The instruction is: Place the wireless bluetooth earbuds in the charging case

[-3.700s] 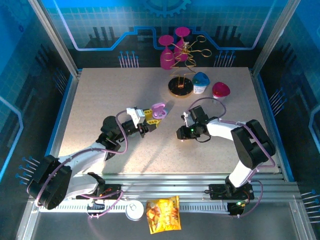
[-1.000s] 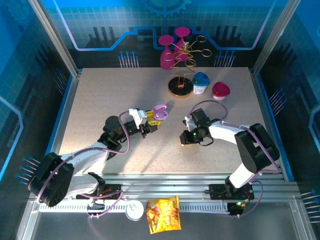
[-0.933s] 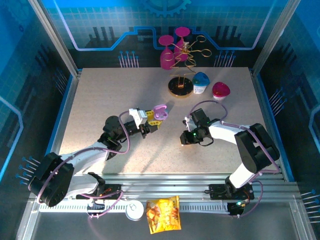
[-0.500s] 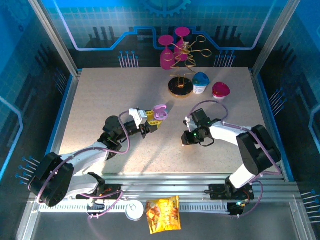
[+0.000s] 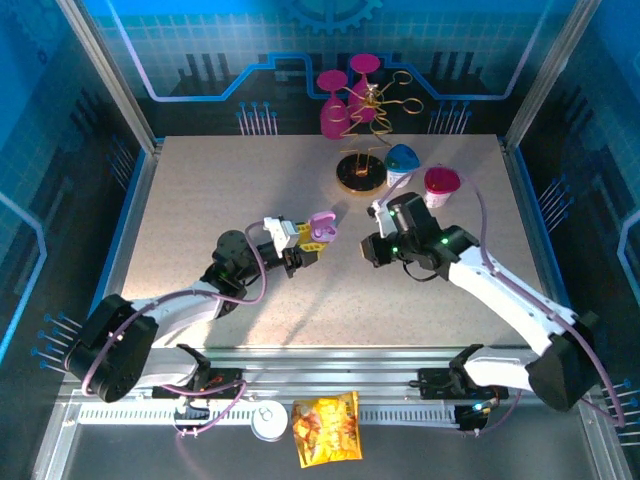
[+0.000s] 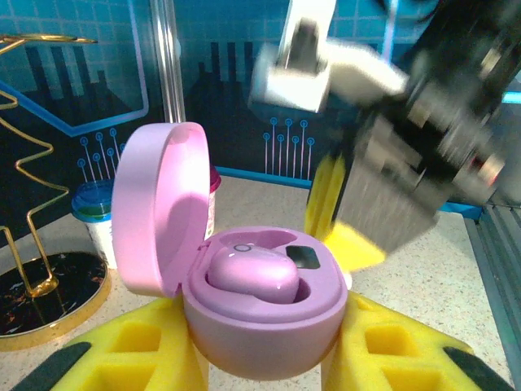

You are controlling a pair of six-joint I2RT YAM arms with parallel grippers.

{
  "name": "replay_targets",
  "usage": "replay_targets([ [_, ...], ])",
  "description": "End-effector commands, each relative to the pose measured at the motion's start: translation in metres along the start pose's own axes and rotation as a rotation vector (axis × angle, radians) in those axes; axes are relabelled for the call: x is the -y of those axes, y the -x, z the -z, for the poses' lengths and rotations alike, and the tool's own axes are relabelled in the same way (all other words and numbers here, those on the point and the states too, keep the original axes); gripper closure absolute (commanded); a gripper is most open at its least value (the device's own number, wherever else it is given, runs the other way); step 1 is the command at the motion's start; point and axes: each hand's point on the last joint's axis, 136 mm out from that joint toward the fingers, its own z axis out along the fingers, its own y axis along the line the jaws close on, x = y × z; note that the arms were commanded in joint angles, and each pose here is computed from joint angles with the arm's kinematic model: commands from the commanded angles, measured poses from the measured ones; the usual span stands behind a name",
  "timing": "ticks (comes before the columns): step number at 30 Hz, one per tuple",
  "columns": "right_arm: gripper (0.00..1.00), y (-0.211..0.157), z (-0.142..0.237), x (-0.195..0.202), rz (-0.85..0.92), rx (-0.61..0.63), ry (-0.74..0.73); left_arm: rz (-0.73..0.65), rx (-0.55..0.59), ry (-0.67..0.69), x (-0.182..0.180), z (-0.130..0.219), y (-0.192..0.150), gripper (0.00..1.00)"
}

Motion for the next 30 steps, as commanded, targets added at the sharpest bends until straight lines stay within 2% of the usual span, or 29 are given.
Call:
replay_targets([
  [1,0.87,0.016,0.032,-0.017,0.075,0.046,-0.015,-0.028,0.055,-0.008,-0.001,-0.005,0.018,0.78],
  [5,0.87,0.038,0.047,-0.044,0.155,0.11,0.022,-0.016,0.053,-0.014,0.0,-0.006,0.017,0.79],
  [10,0.87,0.057,0.043,-0.063,0.233,0.136,0.028,-0.012,0.062,-0.026,0.002,-0.006,0.023,0.78],
  [22,0.87,0.07,0.014,-0.075,0.289,0.12,0.032,-0.018,0.063,-0.025,0.006,-0.001,0.026,0.79],
  [30,0.88,0.072,0.009,-0.078,0.28,0.124,0.044,-0.017,0.06,-0.019,0.005,0.0,0.022,0.78],
])
